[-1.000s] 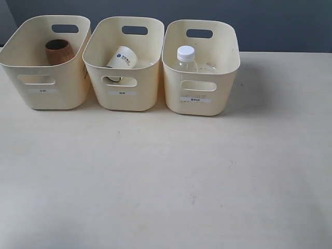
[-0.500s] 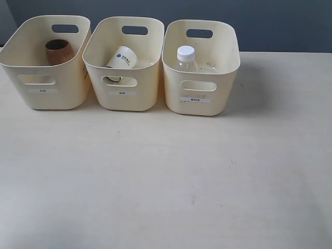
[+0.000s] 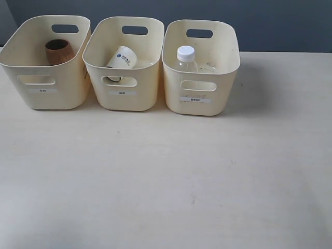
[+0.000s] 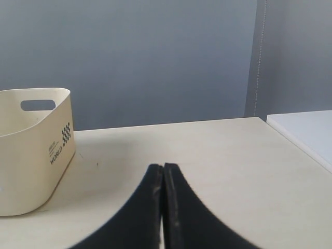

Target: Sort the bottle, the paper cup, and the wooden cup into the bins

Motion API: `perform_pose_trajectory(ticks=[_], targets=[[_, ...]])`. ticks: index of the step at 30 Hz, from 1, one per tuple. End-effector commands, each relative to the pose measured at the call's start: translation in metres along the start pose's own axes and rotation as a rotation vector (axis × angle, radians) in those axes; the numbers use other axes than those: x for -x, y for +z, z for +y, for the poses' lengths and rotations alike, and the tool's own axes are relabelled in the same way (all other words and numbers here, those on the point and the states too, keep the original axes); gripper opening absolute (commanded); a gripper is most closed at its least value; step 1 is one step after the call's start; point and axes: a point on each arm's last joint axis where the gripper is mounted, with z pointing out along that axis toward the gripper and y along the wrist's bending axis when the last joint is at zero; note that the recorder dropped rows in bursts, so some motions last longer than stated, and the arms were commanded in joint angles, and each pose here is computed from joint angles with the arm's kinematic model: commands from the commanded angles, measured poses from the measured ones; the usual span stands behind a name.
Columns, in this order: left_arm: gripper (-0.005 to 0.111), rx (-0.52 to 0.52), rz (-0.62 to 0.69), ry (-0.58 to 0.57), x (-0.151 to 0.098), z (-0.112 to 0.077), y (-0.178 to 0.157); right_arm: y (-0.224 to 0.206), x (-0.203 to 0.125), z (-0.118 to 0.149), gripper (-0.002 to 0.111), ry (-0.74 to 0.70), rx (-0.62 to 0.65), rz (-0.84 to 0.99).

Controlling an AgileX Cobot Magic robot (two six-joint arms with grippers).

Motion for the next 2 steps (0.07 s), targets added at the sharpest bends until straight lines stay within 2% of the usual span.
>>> perform_pose_trajectory(ticks=[1, 2], targets=[[0.000, -0.005, -0.006, -0.009, 0.0000, -0.0005, -0.0001, -0.0002, -0.0007, 0.0004, -0.001, 0.004, 0.007, -0.001], [0.000, -0.005, -0.006, -0.009, 0.0000, -0.0005, -0.0001, -0.0002, -0.0007, 0.0004, -0.001, 0.004, 0.007, -0.001]])
